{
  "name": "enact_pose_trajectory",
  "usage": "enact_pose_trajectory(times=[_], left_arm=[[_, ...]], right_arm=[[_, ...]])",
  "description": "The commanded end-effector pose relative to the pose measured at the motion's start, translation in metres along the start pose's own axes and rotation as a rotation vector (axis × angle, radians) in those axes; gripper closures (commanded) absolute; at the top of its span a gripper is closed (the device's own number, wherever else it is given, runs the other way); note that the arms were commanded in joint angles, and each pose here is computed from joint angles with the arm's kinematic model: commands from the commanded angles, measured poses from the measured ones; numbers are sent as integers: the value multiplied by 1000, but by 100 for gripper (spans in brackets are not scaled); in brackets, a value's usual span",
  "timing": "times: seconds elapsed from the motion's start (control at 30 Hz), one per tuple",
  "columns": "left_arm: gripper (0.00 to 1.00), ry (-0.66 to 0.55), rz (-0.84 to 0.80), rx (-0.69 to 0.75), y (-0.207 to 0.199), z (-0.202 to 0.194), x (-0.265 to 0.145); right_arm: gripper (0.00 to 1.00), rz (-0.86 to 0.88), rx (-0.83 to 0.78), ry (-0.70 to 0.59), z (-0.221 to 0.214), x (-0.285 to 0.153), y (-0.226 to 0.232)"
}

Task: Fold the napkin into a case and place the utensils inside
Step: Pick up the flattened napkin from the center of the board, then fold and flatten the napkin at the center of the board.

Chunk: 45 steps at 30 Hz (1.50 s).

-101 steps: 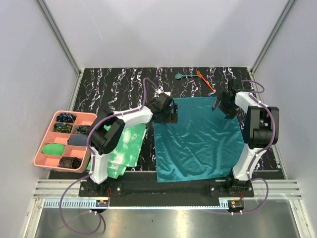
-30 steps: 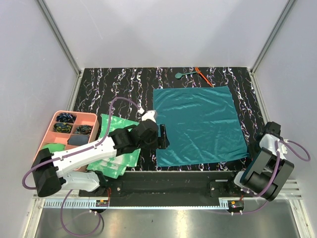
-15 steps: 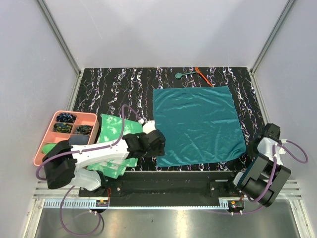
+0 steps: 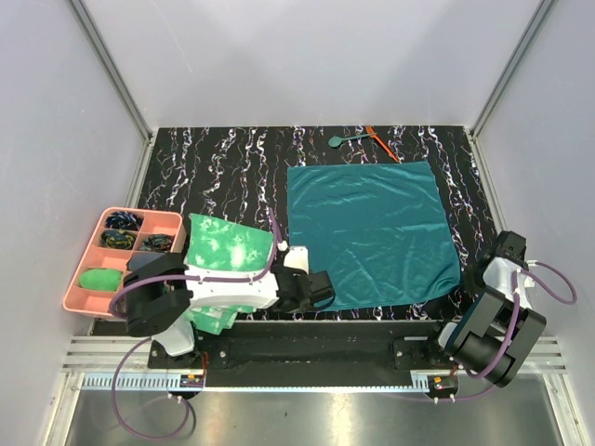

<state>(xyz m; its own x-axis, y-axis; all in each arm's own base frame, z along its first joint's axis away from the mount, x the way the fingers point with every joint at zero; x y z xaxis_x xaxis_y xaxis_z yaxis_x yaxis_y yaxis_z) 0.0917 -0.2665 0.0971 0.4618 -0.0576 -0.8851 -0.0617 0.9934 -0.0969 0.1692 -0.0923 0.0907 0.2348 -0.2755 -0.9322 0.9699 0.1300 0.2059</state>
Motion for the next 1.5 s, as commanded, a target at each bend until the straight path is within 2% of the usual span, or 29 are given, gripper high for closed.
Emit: enact_pose_trajectory(times=[0.0,0.4,0.63,0.73,0.87,0.9,1.0,1.03,1.1,1.13,1.2,1.23,1.3,1.47], left_arm=[[53,-67,35,-14,-9,5,0],[50,-32,104,-30,-11,-8,16],[73,-37,121,-113,2,-16,25],[83,-69,108,-123,2,-11,22],[92,-129,70,-115,3,0,12],[100,-151,49,-105,-1,6,6],[100,-258,-39,-28,-12,34,-24],[100,-297,-72,38,-13,46,-39],[100,-388,-144,65,-27,72,-70],[100,-433,-173,129,-27,84,-88],[100,-516,-250,142,-37,111,-127],[100,-557,-271,204,-36,122,-144],[100,-614,-373,222,-44,142,-183],[100,-740,-580,260,-31,169,-273]], right_arm=[[100,7,-9,-1,1,2,1],[100,13,5,-14,0,-1,-1],[100,28,11,-32,1,-5,-1],[100,42,8,-20,-1,-7,0],[100,92,-23,-31,5,-20,6],[100,117,-52,-50,8,-28,8],[100,226,-140,-117,20,-60,19],[100,289,-165,-118,21,-72,25],[100,399,-229,-215,32,-108,33],[100,439,-249,-249,35,-122,36],[100,519,-274,-362,45,-165,39],[100,540,-280,-390,47,-180,40],[100,602,-291,-450,51,-223,41],[100,750,-332,-573,48,-316,32]])
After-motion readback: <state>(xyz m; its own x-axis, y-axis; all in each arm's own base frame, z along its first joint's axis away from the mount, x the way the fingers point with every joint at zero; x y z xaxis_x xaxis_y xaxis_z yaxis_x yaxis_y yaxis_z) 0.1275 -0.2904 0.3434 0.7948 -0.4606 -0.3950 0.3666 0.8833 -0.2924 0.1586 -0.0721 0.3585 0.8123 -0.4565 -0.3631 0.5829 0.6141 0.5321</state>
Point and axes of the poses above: each gripper's point midway between its finger pads, its own x axis out along the fingers, its own y axis along the line the jaws close on, z = x × y, the point moved 8 cm from there along -x, back along the fingers, and after that the axes turned 3 degrees about -x, right-handed, at the moved point
